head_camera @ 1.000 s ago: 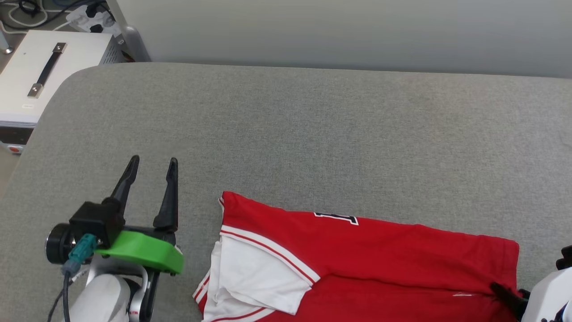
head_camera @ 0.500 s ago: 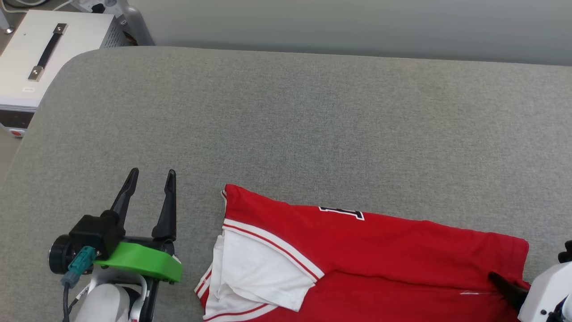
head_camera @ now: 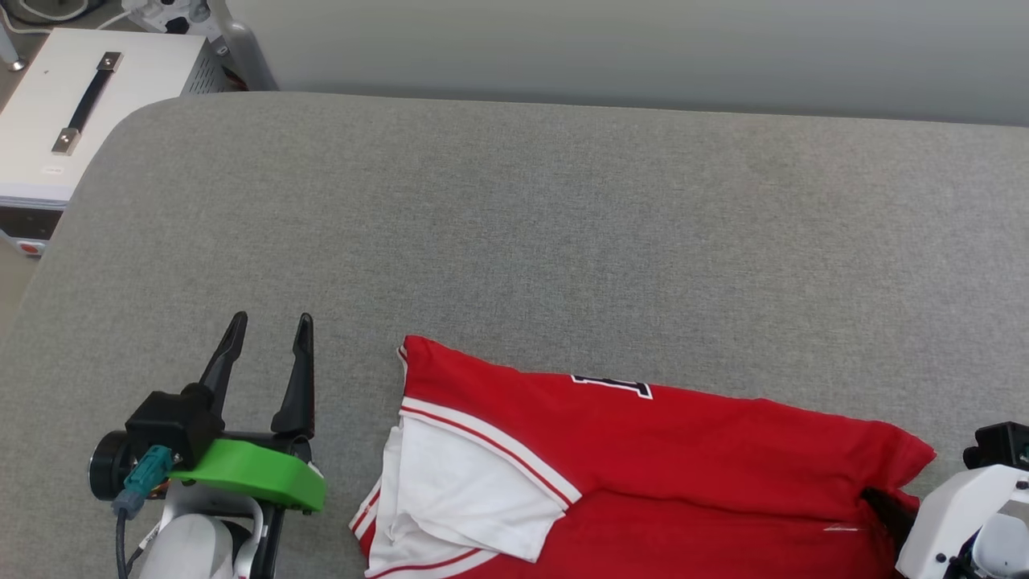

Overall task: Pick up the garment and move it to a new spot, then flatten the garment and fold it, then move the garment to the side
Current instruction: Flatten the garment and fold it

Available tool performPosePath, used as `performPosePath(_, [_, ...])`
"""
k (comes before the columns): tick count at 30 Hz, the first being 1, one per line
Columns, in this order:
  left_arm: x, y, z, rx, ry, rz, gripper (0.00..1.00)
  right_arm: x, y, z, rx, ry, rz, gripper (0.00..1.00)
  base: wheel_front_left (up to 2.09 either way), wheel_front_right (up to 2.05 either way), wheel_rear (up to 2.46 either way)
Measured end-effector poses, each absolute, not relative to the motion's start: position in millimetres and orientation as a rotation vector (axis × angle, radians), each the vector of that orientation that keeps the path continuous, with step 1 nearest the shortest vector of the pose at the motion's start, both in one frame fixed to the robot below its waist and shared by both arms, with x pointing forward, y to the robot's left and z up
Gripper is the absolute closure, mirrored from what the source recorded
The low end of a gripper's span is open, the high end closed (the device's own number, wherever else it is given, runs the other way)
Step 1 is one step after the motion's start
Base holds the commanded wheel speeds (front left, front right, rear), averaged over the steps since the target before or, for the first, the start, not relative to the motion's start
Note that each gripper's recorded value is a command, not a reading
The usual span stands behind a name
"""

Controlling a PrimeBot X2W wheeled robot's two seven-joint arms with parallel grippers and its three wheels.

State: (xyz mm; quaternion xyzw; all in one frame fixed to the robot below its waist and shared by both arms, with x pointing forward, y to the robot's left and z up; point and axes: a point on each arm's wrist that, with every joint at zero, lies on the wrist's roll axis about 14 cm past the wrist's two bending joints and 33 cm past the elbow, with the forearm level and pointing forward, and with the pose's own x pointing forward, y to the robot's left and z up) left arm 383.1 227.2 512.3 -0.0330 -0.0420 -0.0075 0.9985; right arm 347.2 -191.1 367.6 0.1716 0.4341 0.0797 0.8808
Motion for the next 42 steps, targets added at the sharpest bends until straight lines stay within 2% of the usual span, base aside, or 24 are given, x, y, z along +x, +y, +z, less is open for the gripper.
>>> performPosePath(8, [382, 224, 519, -0.076, -0.105, -0.020, 0.00, 353, -209, 381, 0.317, 0.810, 0.141, 1.00, 0.00, 0.00, 0.00])
performPosePath(25, [376, 219, 526, -0.086, -0.127, -0.030, 0.00, 359, -290, 410, 0.174, 0.700, -0.025, 1.00, 0.00, 0.00, 0.00])
performPosePath(33, [365, 218, 528, -0.093, -0.134, -0.030, 0.00, 353, -269, 421, 0.222, 0.651, 0.022, 1.00, 0.00, 0.00, 0.00])
performPosePath(42, [350, 213, 534, -0.107, -0.158, -0.040, 0.00, 329, -211, 433, 0.270, 0.640, 0.178, 1.00, 0.00, 0.00, 0.00])
